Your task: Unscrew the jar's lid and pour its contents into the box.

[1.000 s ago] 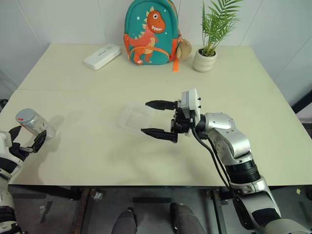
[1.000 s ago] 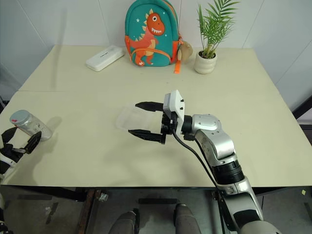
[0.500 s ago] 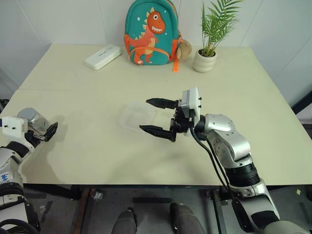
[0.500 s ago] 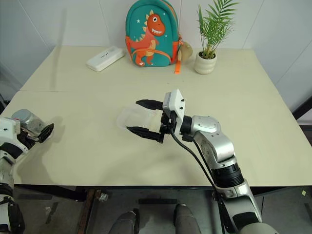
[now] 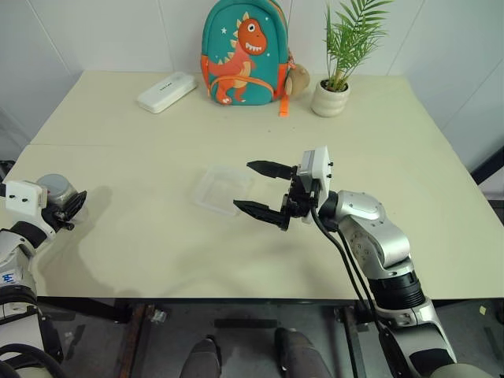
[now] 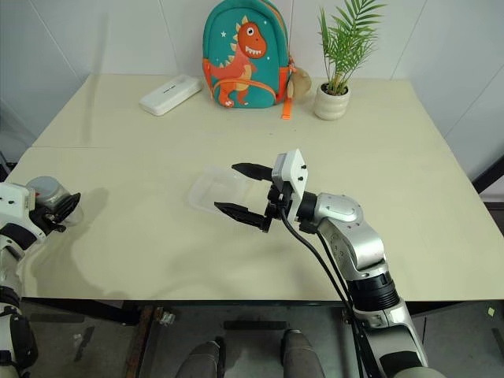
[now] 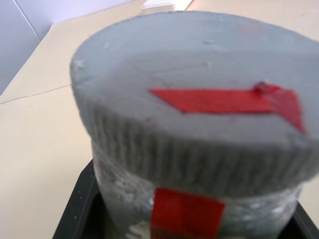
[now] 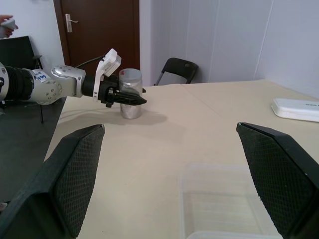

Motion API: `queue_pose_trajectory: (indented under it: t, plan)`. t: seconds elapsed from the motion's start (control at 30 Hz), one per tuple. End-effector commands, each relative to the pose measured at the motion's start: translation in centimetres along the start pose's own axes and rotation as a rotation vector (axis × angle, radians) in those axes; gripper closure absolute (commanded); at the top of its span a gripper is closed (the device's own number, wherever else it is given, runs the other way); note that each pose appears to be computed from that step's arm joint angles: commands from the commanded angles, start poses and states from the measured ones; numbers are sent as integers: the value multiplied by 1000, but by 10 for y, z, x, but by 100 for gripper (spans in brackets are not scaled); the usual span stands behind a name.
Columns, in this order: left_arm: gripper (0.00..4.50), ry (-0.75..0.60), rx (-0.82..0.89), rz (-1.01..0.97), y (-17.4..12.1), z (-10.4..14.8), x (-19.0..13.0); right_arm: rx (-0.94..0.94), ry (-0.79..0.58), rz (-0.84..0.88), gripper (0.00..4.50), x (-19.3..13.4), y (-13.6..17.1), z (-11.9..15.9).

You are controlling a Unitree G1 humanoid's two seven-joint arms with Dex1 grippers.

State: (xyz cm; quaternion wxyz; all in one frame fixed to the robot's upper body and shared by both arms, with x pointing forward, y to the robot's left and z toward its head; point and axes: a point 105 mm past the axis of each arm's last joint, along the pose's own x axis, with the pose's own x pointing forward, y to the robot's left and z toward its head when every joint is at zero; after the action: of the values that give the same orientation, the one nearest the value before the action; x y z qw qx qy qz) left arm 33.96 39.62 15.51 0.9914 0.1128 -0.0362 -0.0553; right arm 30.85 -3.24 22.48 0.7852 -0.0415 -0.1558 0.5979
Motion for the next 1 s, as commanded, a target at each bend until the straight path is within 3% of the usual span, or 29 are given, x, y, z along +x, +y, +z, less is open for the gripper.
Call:
queue_pose_trajectory:
  t: [0.03, 0.23, 0.5, 0.67, 1.0]
  plan:
    - [251, -214, 12, -80, -10, 57, 10, -29, -34, -19, 0, -3, -4, 16]
    - [251, -196, 88, -449, -82, 96, -2, -25, -4, -40, 0, -4, -11, 22]
    - [251, -82, 51, -822, -171, 121, -2, 50, 136, -12, 0, 29, -10, 30]
    - [251, -77, 42, -929, -199, 127, 1, 93, 167, -1, 0, 42, -2, 35]
    - [251, -113, -17, -976, -221, 134, 6, 90, 202, -126, 0, 66, -5, 35]
